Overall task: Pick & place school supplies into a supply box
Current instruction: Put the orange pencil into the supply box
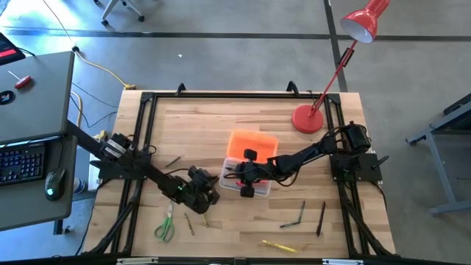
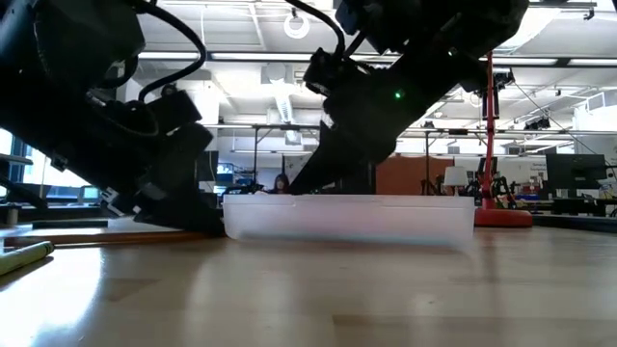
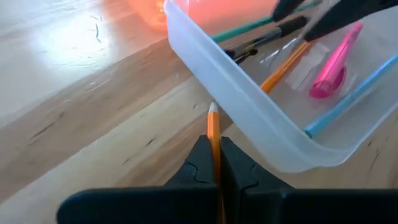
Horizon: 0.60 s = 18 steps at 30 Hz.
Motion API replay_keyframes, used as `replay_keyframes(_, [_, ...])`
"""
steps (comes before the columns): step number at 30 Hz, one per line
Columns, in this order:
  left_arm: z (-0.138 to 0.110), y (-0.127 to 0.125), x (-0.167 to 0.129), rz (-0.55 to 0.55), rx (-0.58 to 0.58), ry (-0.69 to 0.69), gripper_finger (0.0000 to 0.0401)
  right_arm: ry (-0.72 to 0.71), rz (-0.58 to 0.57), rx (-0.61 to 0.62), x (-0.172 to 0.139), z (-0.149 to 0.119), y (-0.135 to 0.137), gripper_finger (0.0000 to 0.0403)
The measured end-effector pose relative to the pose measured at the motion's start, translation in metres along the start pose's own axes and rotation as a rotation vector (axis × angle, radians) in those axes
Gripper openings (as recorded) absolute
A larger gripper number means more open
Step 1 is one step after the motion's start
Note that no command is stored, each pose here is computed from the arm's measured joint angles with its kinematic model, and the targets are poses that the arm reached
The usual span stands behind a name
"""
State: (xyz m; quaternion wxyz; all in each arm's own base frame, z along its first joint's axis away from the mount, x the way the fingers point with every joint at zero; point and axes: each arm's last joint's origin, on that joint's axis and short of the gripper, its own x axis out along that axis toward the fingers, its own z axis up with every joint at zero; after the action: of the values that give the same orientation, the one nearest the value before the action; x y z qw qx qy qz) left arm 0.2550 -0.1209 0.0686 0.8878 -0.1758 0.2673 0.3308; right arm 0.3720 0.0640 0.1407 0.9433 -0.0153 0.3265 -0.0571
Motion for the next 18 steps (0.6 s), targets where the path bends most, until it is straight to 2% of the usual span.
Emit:
replay_keyframes(5, [0.025, 0.004, -0.023, -0.034, 0.064, 0.035, 0.0031, -0.014, 0.045, 0.007, -0.006, 0.005, 0.001, 0.0074])
replay_keyframes(11, [0.062, 0.015, -0.057, -0.044, 0.039, -0.012, 0.0027, -0.081, -0.005, -0.001, -0.037, 0.027, -0.001, 0.0074])
replay_keyframes(14, [0.081, 0.016, -0.071, -0.083, 0.025, -0.089, 0.0029, -0.102, -0.024, 0.008, -0.059, 0.037, -0.001, 0.0074])
replay_keyframes(18, [0.100, 0.009, -0.082, -0.172, 0.079, -0.186, 0.0034, -0.100, -0.009, -0.002, -0.082, 0.043, 0.001, 0.0074])
